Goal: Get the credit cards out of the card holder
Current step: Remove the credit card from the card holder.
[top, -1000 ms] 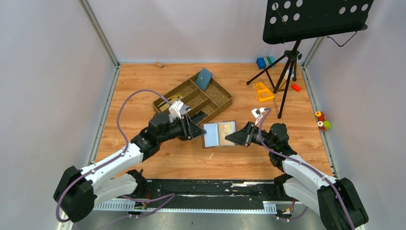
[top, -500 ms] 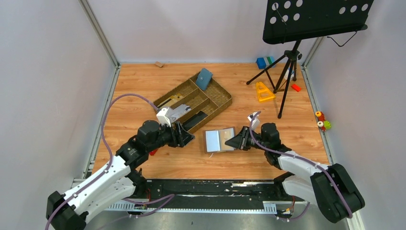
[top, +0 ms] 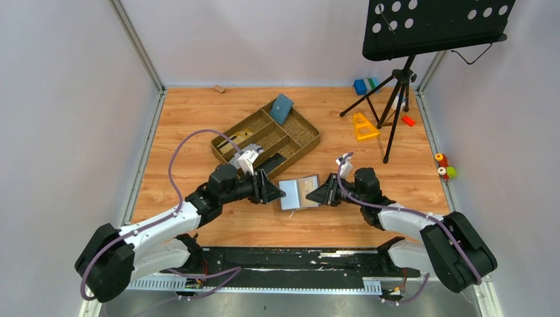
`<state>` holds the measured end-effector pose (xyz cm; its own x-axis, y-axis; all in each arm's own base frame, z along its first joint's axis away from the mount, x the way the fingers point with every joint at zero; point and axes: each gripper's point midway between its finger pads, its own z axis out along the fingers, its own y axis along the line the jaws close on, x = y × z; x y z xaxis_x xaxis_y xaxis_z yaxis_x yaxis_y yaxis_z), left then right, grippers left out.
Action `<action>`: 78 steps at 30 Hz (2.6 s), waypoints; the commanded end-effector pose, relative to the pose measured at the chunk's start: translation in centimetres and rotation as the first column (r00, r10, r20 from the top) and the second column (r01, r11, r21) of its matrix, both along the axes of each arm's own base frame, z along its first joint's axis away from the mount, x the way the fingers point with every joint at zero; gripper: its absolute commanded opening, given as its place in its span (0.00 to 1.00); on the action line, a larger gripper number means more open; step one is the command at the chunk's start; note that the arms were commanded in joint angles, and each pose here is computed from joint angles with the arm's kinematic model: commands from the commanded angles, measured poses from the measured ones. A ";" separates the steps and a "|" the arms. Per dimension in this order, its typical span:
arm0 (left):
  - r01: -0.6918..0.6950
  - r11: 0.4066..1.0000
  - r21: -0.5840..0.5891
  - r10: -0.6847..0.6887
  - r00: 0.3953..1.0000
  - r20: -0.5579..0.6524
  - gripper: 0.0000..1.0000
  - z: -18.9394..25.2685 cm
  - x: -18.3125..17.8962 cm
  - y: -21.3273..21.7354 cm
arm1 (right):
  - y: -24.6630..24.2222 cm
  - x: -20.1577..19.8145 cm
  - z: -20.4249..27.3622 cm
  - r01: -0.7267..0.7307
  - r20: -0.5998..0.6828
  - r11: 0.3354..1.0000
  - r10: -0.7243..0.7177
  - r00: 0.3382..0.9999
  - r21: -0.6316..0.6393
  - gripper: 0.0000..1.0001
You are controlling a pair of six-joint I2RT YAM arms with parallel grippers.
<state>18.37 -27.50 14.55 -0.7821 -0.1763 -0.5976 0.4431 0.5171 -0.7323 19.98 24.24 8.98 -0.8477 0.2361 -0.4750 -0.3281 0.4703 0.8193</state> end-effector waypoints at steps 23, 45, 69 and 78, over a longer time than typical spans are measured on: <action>0.072 0.992 -0.101 -0.077 0.996 -0.047 0.46 -0.3 1.4 -3.7 | 2.2 0.0 4.3 -0.126 0.115 0.981 0.110 0.987 0.144 0.00; 0.156 0.957 -0.245 -0.183 0.979 -0.092 0.23 1.1 0.7 -5.6 | 3.1 -1.7 7.6 -0.223 0.122 0.906 0.191 0.974 0.360 0.00; 0.176 0.949 -0.262 -0.181 0.983 0.003 0.00 4.6 0.1 -4.6 | 3.7 -1.0 5.7 -0.211 0.121 0.949 0.187 0.975 0.233 0.00; 0.001 0.985 0.175 -0.009 0.999 0.044 0.14 0.4 0.7 2.0 | 2.9 -0.2 5.2 -0.140 0.109 0.976 0.123 0.986 0.166 0.00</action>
<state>19.08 -29.20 19.06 -0.7688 -0.1739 -0.6154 0.5113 0.4107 -0.7549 19.04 27.27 13.86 -0.8536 0.1963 -0.4825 -0.4360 0.2376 0.8680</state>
